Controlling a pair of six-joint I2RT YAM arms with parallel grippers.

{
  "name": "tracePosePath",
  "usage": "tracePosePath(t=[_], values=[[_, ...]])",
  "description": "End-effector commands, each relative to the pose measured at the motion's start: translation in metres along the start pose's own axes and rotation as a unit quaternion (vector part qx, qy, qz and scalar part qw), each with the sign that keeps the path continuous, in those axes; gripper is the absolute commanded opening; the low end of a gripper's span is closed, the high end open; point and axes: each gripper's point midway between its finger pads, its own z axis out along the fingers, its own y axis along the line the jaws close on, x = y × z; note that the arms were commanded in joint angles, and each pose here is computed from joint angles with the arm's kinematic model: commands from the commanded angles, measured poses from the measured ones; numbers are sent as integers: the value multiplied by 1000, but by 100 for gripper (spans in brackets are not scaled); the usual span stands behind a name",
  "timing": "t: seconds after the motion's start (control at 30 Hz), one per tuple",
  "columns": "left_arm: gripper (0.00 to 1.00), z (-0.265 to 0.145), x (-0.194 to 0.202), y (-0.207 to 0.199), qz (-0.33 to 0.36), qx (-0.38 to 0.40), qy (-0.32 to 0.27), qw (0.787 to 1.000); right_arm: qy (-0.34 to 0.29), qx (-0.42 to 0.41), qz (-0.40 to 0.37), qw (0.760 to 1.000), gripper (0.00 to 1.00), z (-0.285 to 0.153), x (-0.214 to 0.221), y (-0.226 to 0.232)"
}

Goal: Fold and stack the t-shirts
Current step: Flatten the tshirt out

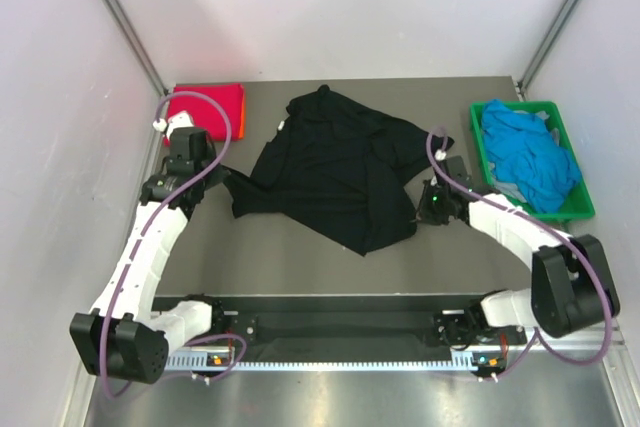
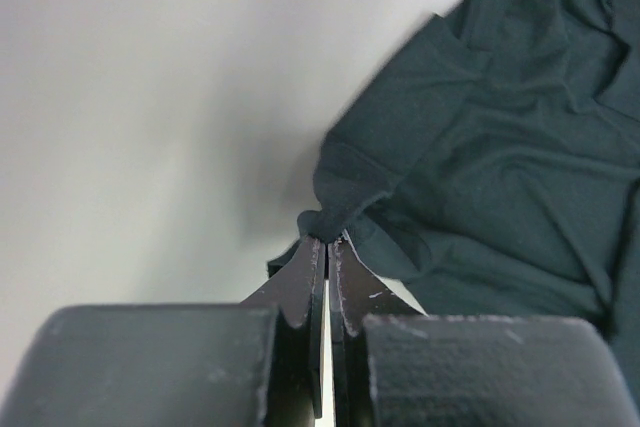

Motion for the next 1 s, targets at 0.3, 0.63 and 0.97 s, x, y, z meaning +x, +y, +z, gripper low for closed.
tracePosePath(t=[0.3, 0.63, 0.97], values=[[0, -4, -6, -33, -28, 88, -11, 996, -45, 201, 157, 966, 3, -37, -28, -94], [0, 10, 52, -32, -41, 120, 60, 990, -46, 229, 264, 936, 45, -71, -45, -88], [0, 2, 51, -40, -37, 152, 57, 986, -28, 147, 421, 895, 41, -31, -9, -67]])
